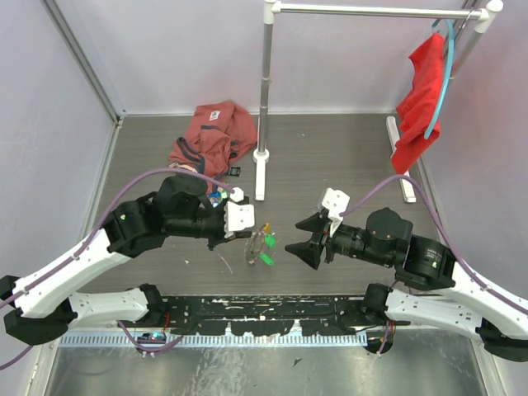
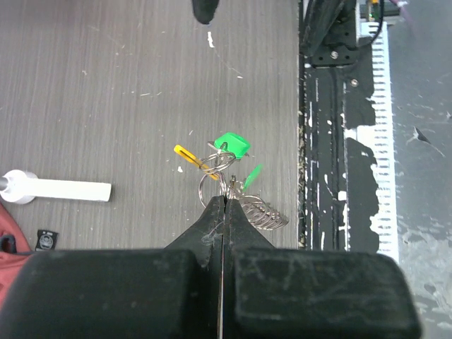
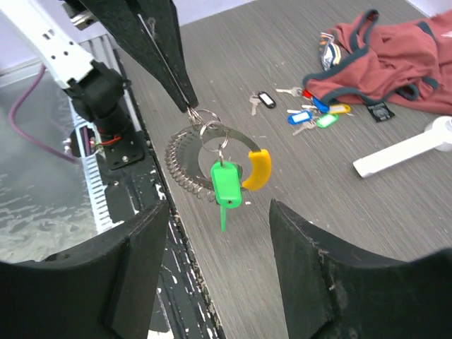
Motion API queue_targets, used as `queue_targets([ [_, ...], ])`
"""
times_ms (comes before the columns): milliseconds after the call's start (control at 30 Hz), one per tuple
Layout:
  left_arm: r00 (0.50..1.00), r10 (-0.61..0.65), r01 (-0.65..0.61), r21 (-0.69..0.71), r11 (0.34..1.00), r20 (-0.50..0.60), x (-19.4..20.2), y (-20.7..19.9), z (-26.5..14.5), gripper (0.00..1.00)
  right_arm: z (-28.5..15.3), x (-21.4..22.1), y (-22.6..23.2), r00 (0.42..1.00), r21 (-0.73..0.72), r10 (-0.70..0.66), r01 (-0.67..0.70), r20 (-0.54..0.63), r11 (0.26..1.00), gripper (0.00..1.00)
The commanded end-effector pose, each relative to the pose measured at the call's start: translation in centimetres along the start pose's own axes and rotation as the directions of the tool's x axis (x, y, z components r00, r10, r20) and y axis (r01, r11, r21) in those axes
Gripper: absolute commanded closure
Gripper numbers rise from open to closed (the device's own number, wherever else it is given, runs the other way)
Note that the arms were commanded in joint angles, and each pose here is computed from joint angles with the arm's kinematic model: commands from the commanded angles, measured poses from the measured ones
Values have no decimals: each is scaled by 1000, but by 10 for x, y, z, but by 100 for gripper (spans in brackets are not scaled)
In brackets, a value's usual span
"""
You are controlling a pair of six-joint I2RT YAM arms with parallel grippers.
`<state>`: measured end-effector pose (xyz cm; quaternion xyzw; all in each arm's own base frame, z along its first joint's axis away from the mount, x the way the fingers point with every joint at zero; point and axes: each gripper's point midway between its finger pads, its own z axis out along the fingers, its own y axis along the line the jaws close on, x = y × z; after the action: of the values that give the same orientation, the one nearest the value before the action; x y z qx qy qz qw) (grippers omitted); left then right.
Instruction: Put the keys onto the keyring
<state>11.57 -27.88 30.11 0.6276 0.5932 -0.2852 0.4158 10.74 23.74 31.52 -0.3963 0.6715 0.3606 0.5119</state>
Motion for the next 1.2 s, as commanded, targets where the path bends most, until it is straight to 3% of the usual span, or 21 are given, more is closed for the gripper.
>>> queue_targets([
  [0,998,57,-57,100,993,10,-8,-16,-10,100,6,-30,18,992,-100,-34,47,121,994,35],
  [167,998,60,-62,100,993,23,-15,-16,-13,100,19,-29,13,992,-75,-36,45,117,996,30],
  [1167,998,54,-58,85,995,42,-26,-10,-12,100,56,-15,14,996,-85,-83,85,30,993,29],
])
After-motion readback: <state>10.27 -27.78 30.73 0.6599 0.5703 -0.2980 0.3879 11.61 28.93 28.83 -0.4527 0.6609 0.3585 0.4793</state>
